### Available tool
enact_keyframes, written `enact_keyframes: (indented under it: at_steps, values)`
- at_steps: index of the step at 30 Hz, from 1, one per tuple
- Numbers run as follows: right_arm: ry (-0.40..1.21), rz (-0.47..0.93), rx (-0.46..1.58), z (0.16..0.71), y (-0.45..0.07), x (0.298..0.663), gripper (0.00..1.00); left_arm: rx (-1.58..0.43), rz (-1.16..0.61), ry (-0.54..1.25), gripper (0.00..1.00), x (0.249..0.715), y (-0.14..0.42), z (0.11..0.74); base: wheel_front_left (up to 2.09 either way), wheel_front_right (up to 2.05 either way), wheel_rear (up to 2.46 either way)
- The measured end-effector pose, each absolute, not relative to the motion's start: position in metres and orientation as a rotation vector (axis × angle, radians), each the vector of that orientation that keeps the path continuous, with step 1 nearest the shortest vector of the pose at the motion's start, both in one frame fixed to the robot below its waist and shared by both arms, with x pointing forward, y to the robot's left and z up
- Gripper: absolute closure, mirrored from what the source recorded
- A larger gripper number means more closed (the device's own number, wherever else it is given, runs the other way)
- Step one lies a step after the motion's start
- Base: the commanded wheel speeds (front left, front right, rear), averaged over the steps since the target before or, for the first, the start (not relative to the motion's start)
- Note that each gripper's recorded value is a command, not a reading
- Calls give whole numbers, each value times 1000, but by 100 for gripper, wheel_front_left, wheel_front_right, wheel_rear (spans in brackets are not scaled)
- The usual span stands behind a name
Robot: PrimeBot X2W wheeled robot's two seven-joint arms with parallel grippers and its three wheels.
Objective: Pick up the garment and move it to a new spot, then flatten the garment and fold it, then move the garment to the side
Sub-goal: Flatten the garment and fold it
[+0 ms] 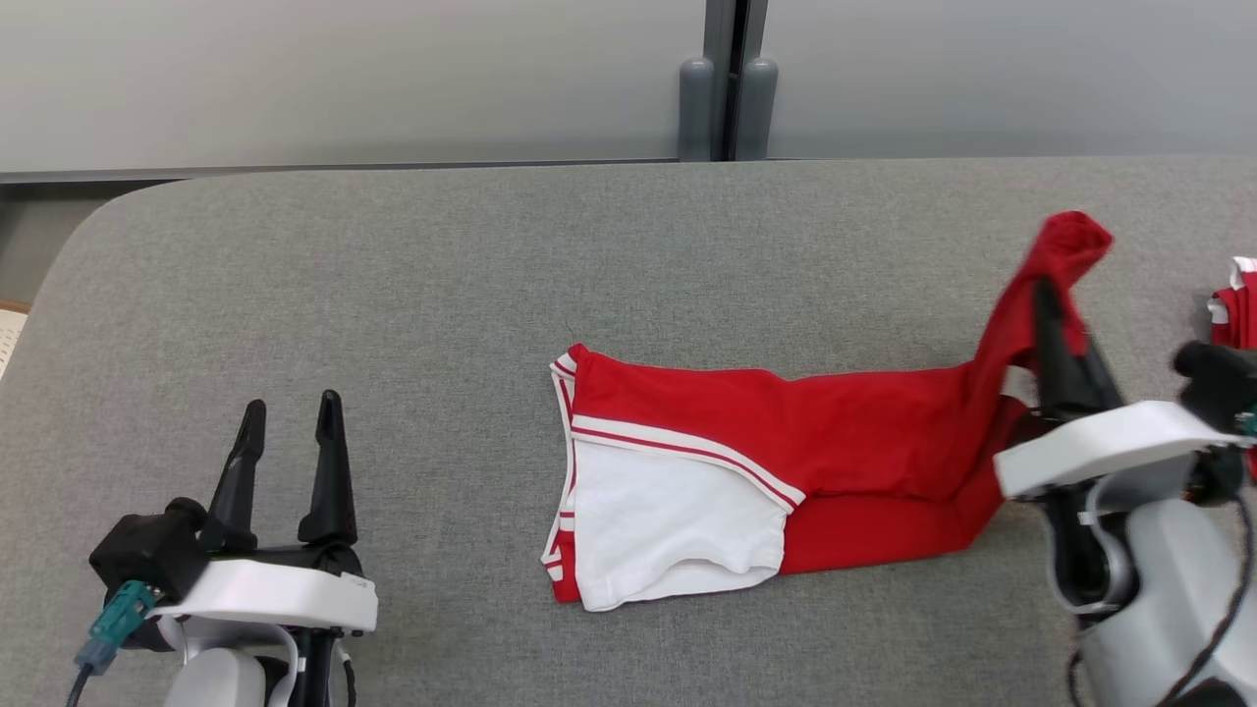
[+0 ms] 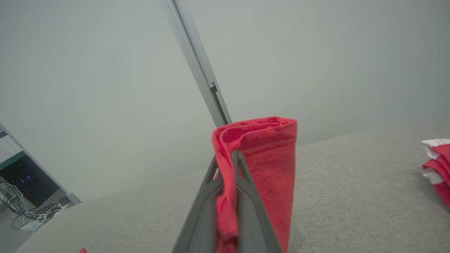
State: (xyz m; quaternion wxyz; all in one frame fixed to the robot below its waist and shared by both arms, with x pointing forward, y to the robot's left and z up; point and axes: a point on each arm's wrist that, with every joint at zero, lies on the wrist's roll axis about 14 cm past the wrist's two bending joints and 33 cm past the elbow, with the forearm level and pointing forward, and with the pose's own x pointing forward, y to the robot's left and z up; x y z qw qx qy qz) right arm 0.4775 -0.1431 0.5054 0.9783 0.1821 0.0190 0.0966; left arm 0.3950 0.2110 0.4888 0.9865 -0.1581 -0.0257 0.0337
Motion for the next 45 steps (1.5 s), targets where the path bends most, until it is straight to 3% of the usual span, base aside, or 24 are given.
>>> enact_keyframes:
  at_steps: [8, 14, 30, 31, 32, 33, 41, 45]
  values:
    - [79, 468, 436, 526, -38, 454, 100, -313, 51, -42, 0, 391, 206, 488, 0, 0, 0]
    - [182, 624, 454, 510, 19, 425, 100, -342, 77, -43, 0, 382, 212, 487, 0, 0, 0]
    - [395, 804, 478, 445, 98, 388, 100, -356, 212, -22, 0, 349, 251, 476, 0, 0, 0]
    - [403, 807, 468, 441, 99, 387, 96, -357, 215, -17, 0, 348, 252, 474, 0, 0, 0]
    - [412, 816, 456, 437, 100, 385, 9, -357, 217, -13, 0, 348, 252, 473, 0, 0, 0]
    - [424, 832, 446, 434, 104, 381, 0, -357, 219, -9, 0, 347, 252, 472, 0, 0, 0]
    - [477, 994, 482, 445, 137, 339, 0, -376, 218, 23, 0, 346, 249, 461, 0, 0, 0]
    - [422, 1002, 477, 459, 139, 349, 0, -382, 198, 17, 0, 353, 243, 464, 0, 0, 0]
